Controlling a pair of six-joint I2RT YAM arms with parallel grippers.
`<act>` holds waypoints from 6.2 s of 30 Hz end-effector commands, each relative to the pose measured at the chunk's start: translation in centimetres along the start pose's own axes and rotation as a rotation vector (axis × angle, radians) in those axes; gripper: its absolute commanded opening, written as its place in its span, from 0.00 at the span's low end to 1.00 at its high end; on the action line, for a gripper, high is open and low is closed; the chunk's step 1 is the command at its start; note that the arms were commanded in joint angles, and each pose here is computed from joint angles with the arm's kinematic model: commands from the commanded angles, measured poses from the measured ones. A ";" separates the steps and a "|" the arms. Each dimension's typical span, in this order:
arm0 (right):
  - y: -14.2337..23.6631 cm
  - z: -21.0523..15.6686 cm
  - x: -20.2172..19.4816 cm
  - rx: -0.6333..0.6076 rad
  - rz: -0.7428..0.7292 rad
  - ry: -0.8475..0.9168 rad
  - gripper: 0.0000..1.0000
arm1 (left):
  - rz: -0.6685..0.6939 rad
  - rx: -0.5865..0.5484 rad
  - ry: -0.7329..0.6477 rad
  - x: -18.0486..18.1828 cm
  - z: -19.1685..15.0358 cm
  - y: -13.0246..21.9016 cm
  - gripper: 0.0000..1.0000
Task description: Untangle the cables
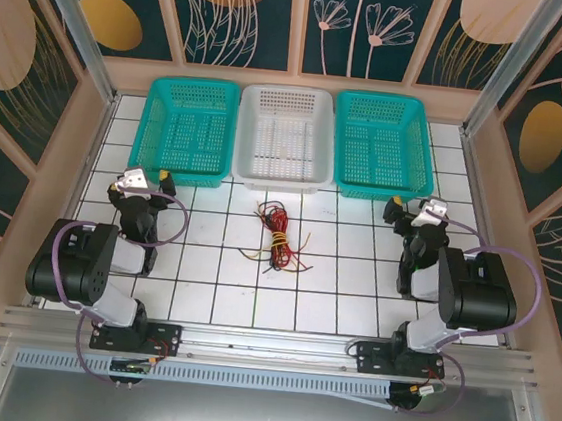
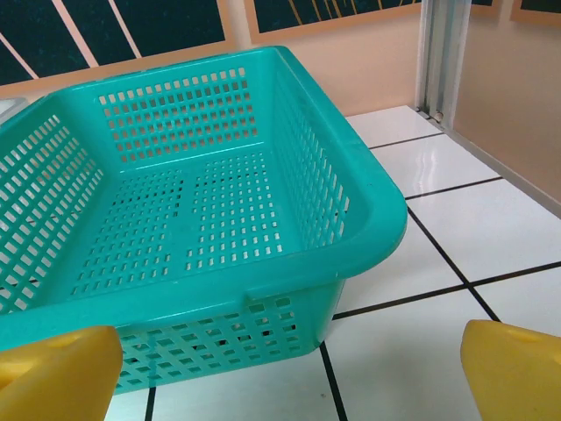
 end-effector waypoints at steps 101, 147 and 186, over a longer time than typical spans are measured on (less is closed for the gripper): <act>14.7 9.0 31.0 0.468 1.002 0.418 0.09 | -0.255 1.063 0.527 -16.7 0.8 11.3 0.99; 13.2 18.3 27.2 0.332 0.859 0.116 0.74 | -0.281 0.968 0.806 -17.0 3.9 7.5 0.00; 13.5 17.8 38.9 0.721 0.888 -0.310 0.30 | -0.112 0.296 1.205 -13.3 10.7 8.0 0.00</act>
Point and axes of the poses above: each hand's point on the last joint's axis, 136 mm out from that joint toward the fingers, its own y axis back along the fingers, its own x axis along the line the jaws close on, z = x × y, the point moved 8 cm from there along y, back along the fingers, and after that the axes turned 14 degrees about y, right-handed, at the moved point
